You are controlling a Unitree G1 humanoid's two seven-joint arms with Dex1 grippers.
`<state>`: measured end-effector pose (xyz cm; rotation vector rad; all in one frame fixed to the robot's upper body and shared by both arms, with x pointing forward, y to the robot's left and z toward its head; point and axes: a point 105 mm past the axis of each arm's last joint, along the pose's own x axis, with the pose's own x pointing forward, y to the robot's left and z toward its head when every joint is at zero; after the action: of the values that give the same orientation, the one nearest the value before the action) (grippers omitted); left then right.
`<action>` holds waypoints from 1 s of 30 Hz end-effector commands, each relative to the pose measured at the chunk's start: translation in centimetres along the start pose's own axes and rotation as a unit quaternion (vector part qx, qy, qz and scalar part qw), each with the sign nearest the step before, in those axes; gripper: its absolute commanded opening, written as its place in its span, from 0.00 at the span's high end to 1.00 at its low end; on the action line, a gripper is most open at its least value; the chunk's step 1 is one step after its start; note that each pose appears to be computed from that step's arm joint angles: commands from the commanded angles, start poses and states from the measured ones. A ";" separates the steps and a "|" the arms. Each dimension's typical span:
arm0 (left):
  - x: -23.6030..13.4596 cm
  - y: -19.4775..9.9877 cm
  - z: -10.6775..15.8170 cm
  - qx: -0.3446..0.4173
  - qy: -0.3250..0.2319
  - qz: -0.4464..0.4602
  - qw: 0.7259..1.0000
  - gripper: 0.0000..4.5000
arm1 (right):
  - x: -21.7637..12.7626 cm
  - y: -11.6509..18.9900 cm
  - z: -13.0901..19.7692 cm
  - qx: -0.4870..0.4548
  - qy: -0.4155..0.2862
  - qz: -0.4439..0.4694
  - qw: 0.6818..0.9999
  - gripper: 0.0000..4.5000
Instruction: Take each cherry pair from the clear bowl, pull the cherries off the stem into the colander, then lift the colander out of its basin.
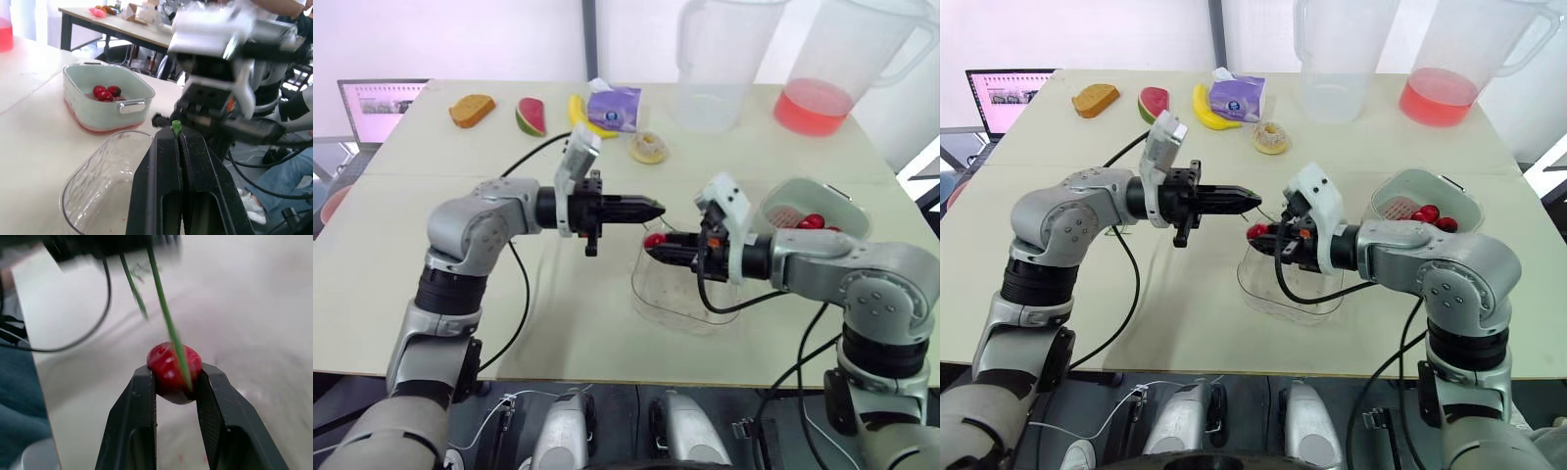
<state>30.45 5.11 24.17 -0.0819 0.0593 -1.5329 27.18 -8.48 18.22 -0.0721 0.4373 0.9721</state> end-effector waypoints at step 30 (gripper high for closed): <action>-8.0 2.3 0.3 -0.144 -0.123 0.245 0.951 1.00 | -12.9 -16.6 -0.5 0.094 -0.089 -0.484 0.865 0.16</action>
<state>32.83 12.41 22.88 -0.4516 0.1556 -1.0263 34.05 -28.42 17.95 -0.0060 0.3695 -0.0776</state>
